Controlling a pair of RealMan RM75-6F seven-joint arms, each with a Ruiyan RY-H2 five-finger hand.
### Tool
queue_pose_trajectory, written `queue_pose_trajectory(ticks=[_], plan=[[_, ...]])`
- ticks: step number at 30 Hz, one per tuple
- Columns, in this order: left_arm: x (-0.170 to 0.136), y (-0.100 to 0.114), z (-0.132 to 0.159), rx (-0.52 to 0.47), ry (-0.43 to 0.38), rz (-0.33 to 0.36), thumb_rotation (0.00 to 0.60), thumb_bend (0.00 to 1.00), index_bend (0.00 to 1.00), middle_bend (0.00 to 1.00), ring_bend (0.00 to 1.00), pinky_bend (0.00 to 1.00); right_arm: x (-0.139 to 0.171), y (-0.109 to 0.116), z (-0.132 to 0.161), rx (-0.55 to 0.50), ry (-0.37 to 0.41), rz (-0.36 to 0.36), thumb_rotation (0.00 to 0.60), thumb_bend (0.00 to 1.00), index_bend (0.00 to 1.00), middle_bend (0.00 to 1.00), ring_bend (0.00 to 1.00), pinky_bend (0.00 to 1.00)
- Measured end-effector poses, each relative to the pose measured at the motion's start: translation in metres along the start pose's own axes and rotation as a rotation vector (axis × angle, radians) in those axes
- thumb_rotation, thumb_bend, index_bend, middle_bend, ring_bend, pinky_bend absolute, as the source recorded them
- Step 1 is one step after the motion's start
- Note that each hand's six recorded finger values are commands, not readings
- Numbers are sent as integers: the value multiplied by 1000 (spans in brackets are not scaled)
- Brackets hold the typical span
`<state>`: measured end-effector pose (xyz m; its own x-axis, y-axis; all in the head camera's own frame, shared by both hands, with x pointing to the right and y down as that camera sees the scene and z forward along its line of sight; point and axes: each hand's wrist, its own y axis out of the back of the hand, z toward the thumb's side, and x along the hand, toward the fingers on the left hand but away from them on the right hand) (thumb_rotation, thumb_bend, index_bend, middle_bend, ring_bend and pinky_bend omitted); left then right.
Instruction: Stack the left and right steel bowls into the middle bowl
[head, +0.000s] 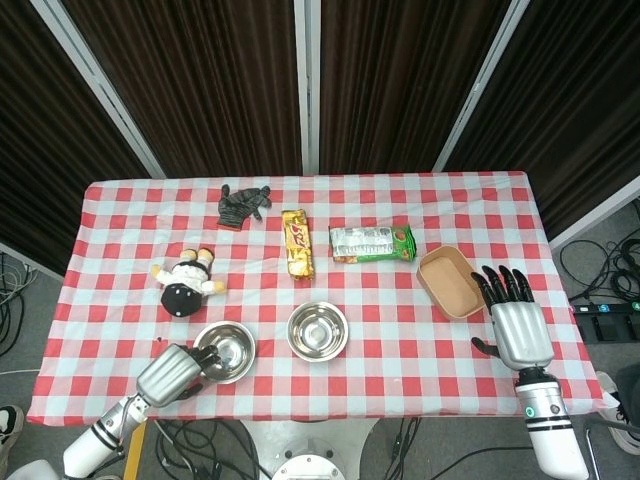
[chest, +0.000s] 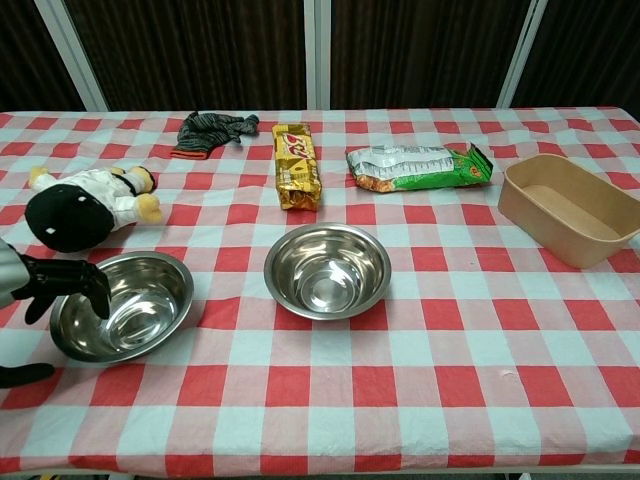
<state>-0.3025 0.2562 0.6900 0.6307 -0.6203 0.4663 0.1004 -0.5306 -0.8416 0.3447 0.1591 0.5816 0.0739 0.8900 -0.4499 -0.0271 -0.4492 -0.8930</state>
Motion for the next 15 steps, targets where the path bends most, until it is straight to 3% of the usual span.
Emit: queue_pose_trajectory(ticks=[15], plan=[[2, -13, -4, 88, -25, 9, 600, 235, 469, 472, 635, 804, -3, -4, 1, -1, -1, 22, 600, 0, 111, 78, 0, 46]])
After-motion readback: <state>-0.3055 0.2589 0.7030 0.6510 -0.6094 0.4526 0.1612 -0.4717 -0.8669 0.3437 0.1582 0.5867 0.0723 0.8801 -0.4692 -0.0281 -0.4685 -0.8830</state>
